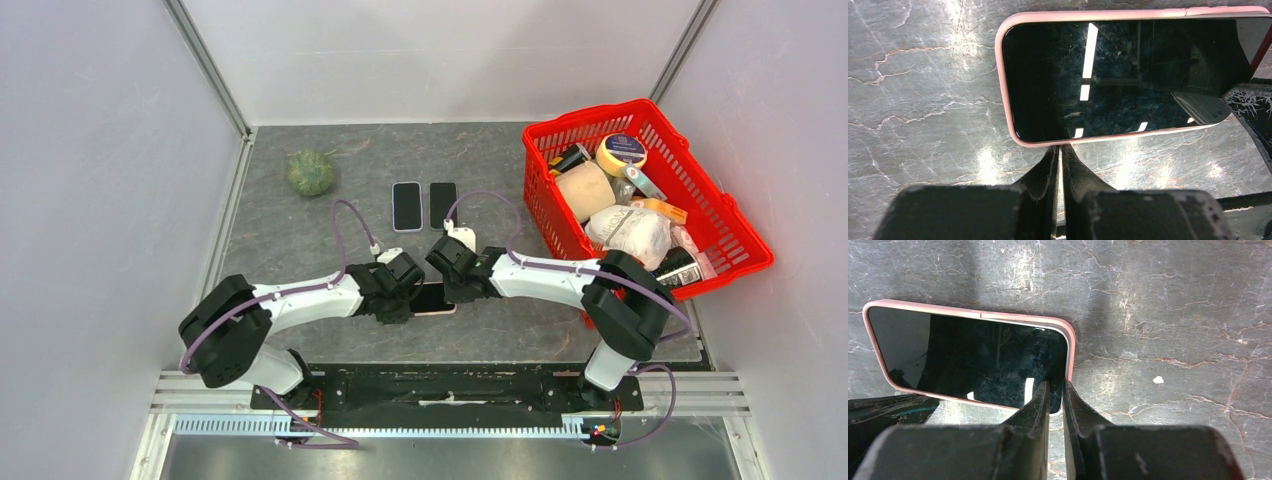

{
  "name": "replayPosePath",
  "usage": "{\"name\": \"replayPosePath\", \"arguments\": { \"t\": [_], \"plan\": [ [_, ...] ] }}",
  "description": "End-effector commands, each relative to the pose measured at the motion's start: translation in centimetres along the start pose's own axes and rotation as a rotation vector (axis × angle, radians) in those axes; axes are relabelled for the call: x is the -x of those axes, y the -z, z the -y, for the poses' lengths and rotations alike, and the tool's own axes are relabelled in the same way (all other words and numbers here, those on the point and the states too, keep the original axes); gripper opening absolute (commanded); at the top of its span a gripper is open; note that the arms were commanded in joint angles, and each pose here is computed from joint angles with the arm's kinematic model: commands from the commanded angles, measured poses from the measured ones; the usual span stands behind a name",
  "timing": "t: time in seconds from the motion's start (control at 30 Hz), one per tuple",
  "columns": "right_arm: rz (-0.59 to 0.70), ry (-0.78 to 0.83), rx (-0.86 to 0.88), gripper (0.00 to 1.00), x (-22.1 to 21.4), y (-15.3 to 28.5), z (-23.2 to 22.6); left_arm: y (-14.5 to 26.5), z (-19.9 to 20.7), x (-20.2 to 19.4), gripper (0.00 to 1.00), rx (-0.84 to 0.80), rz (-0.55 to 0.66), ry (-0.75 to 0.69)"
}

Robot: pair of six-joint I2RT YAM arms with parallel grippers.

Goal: Put the phone into the phone case

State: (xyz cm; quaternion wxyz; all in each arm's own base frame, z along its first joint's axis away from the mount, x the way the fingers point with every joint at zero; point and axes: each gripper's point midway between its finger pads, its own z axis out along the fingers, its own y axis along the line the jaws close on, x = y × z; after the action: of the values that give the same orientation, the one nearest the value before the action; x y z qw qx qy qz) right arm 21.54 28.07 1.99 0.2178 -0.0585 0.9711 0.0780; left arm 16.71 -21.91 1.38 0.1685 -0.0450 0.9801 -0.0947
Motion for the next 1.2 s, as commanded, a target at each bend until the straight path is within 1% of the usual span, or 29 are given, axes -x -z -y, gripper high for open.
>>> {"name": "replayPosePath", "arguments": {
  "t": [0.0,0.03,0.23,0.43,0.53,0.6,0.7,0.73,0.8,0.9,0.93,1.03,1.17],
  "plan": [
    [-0.167,0.067,-0.224,0.15,-7.0,-3.7,6.0,-0.2,1.2,1.4,0.1,-0.027,0.043,-0.022],
    [-0.166,0.069,-0.229,0.14,-7.1,-3.7,6.1,-0.3,1.2,1.4,0.1,-0.027,0.042,-0.021],
    [-0.153,0.085,-0.236,0.14,-7.3,-2.9,6.9,-0.3,1.4,1.4,0.1,-0.026,0.04,-0.019],
    [-0.18,0.087,-0.242,0.11,-8.9,-3.3,7.4,-0.5,1.5,1.4,0.1,-0.023,0.036,-0.018],
    [-0.192,0.071,-0.229,0.11,-9.7,-3.5,7.4,-0.6,1.4,1.3,0.1,-0.02,0.035,-0.014],
    [-0.176,0.068,-0.232,0.13,-9.2,-3.2,7.4,-0.6,1.5,1.3,0.1,-0.021,0.034,-0.015],
    [-0.122,0.05,-0.167,0.2,-6.8,-1.6,6.0,-0.4,1.6,1.4,0.1,-0.028,0.039,-0.015],
    [-0.099,0.047,-0.145,0.25,-5.7,-0.9,5.4,-0.3,1.7,1.4,0.1,-0.029,0.038,-0.017],
    [-0.037,0.039,-0.086,0.31,-2.6,1.0,3.8,-0.1,1.8,1.4,0.1,-0.037,0.042,-0.016],
    [0.054,0.021,-0.024,0.41,1.6,3.5,2.2,0.1,2.1,1.2,0.1,-0.047,0.044,-0.019],
    [0.069,0.01,-0.008,0.43,2.7,3.9,2.0,0.1,2.2,1.1,0.1,-0.049,0.044,-0.018],
    [0.099,-0.015,0.007,0.47,5.7,3.7,2.0,0.3,2.9,0.6,0.1,-0.06,0.046,-0.025],
    [0.09,-0.04,0.021,0.47,7.7,1.6,1.7,0.1,4.2,-0.1,0.1,-0.072,0.042,-0.042]
  ]
}}
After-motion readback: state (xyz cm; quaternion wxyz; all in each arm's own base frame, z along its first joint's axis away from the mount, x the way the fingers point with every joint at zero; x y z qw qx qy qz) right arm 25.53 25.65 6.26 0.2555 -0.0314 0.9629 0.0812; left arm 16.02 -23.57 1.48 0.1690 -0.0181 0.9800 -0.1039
